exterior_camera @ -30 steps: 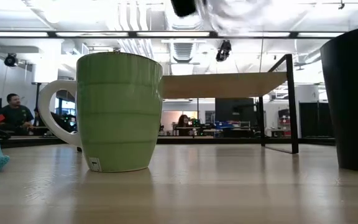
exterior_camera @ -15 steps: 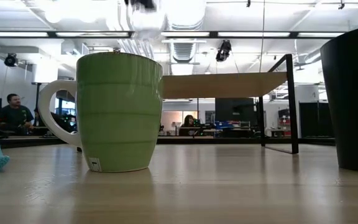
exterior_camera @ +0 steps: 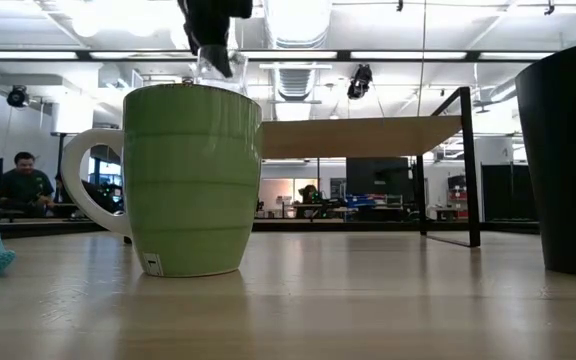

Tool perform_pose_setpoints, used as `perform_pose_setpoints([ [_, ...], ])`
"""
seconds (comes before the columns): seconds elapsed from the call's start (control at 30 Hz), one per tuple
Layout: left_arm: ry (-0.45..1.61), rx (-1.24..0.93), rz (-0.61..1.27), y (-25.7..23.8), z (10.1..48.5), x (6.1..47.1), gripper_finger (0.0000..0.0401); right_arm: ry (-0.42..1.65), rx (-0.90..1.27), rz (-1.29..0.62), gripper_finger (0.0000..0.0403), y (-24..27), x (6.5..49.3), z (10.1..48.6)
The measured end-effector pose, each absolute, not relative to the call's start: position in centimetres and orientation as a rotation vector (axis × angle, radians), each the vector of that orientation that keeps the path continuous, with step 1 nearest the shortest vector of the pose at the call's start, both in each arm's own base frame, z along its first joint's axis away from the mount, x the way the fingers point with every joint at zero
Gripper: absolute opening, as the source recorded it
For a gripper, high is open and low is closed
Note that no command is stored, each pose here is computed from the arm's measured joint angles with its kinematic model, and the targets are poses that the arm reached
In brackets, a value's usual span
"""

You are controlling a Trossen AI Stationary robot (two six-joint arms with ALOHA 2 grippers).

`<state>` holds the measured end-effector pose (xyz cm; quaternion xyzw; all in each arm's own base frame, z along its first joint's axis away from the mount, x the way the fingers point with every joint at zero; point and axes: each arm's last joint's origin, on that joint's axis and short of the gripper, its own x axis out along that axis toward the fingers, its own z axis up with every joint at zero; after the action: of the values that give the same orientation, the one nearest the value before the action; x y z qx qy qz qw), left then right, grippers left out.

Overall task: Stack small to large cups/mugs on shelf
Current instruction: Put the transparent mug on the shelf

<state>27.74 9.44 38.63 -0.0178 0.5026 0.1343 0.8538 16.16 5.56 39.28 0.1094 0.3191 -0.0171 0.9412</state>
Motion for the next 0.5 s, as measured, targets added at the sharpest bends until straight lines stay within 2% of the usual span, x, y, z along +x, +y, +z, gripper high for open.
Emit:
perform_pose_setpoints([
  [0.5,1.055,-0.150,0.334,10.0,35.7,28.5,0.0000,0.686,0.222,-0.052,0.0150,6.0,17.2,38.7],
])
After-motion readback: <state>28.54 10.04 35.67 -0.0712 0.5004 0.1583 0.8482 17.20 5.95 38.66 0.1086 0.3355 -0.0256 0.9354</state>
